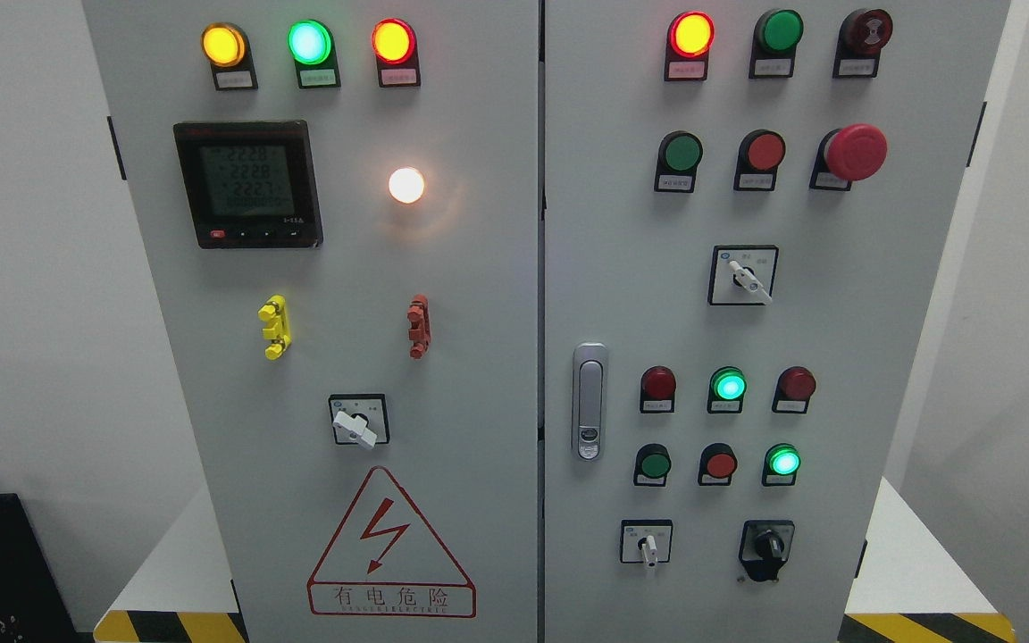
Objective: Flip black knob to close circuit
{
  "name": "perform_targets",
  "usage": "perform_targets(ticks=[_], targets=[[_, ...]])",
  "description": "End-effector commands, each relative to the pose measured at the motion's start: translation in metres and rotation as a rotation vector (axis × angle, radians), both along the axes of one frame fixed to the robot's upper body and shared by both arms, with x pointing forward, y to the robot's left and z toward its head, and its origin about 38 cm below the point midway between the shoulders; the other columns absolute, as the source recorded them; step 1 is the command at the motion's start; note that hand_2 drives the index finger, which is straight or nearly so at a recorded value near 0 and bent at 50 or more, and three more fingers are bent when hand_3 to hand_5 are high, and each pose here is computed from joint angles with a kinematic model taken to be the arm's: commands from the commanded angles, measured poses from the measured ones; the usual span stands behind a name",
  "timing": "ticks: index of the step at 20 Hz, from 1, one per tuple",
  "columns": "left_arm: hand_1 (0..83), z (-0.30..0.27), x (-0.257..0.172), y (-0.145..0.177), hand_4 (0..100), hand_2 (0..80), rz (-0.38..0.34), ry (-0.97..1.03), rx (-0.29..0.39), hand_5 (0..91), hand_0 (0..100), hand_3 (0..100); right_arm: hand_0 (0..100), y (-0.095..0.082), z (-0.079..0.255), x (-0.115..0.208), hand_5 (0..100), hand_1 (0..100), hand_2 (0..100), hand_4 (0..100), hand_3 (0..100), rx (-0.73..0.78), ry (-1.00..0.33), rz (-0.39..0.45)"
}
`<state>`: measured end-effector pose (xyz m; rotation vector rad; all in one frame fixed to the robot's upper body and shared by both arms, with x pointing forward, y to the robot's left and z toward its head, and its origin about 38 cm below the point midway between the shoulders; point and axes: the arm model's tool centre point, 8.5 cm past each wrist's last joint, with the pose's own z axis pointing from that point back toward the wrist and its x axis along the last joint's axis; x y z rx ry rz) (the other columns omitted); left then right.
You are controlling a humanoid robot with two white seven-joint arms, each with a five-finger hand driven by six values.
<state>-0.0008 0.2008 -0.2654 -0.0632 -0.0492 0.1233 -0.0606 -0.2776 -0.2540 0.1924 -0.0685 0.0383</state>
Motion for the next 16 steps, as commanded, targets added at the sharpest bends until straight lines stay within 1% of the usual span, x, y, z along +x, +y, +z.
perform_targets(ticks=[1, 3, 4, 5, 6, 7, 8, 9, 10, 11, 12, 13, 14, 15, 16], targets=[[55.6, 0.000, 0.000, 0.000, 0, 0.0, -0.003, 0.000, 0.000, 0.0, 12, 0, 0, 0.022, 0.077, 0.180, 0, 11, 0, 0, 1, 0.070, -0.702, 0.042], [55.6, 0.000, 0.001, 0.000, 0, 0.0, 0.000, -0.001, 0.000, 0.0, 12, 0, 0, 0.027, 0.131, 0.229, 0, 13, 0, 3, 4, 0.098, -0.924, 0.025], [55.6, 0.000, -0.001, 0.000, 0, 0.0, 0.000, 0.002, 0.000, 0.0, 12, 0, 0, 0.029, 0.159, 0.247, 0, 13, 0, 4, 5, 0.102, -1.021, 0.033], [55.6, 0.000, -0.001, 0.000, 0, 0.0, 0.000, 0.002, 0.000, 0.0, 12, 0, 0, 0.030, 0.187, 0.263, 0, 14, 0, 8, 7, 0.101, -1.116, 0.052], [55.6, 0.000, 0.001, 0.000, 0, 0.0, 0.000, -0.001, 0.000, 0.0, 12, 0, 0, 0.029, 0.215, 0.276, 0, 14, 1, 15, 15, 0.095, -1.205, 0.068], [55.6, 0.000, 0.000, 0.000, 0, 0.0, 0.000, 0.000, 0.000, 0.0, 12, 0, 0, 0.030, 0.244, 0.286, 4, 15, 5, 19, 22, 0.088, -1.295, 0.083], [55.6, 0.000, 0.000, 0.000, 0, 0.0, 0.000, 0.000, 0.000, 0.0, 12, 0, 0, 0.032, 0.271, 0.291, 15, 15, 12, 28, 34, 0.085, -1.377, 0.095], [55.6, 0.000, -0.001, 0.000, 0, 0.0, 0.000, 0.002, 0.000, 0.0, 12, 0, 0, 0.034, 0.300, 0.296, 30, 16, 26, 40, 51, 0.077, -1.461, 0.116], [55.6, 0.000, 0.001, 0.000, 0, 0.0, 0.000, -0.001, 0.000, 0.0, 12, 0, 0, 0.033, 0.326, 0.299, 33, 16, 31, 44, 55, 0.049, -1.536, 0.133], [55.6, 0.000, 0.000, 0.000, 0, 0.0, 0.000, 0.000, 0.000, 0.0, 12, 0, 0, 0.029, 0.348, 0.301, 41, 18, 38, 51, 64, -0.045, -1.599, 0.171], [55.6, 0.000, 0.000, 0.000, 0, 0.0, 0.000, 0.000, 0.000, 0.0, 12, 0, 0, 0.026, 0.364, 0.302, 40, 22, 46, 55, 71, -0.195, -1.643, 0.233], [55.6, 0.000, 0.001, 0.000, 0, 0.0, 0.000, -0.001, 0.000, 0.0, 12, 0, 0, 0.025, 0.376, 0.304, 40, 23, 48, 56, 71, -0.335, -1.676, 0.309], [55.6, 0.000, 0.001, 0.000, 0, 0.0, 0.000, -0.001, 0.000, 0.0, 12, 0, 0, 0.024, 0.384, 0.306, 43, 26, 53, 62, 74, -0.448, -1.709, 0.374], [55.6, 0.000, -0.001, 0.000, 0, 0.0, 0.000, 0.002, 0.000, 0.0, 12, 0, 0, 0.023, 0.390, 0.308, 49, 28, 57, 66, 78, -0.543, -1.751, 0.446], [55.6, 0.000, 0.000, 0.000, 0, 0.0, 0.000, 0.000, 0.000, 0.0, 12, 0, 0, 0.018, 0.397, 0.311, 51, 28, 59, 68, 80, -0.660, -1.780, 0.504]])
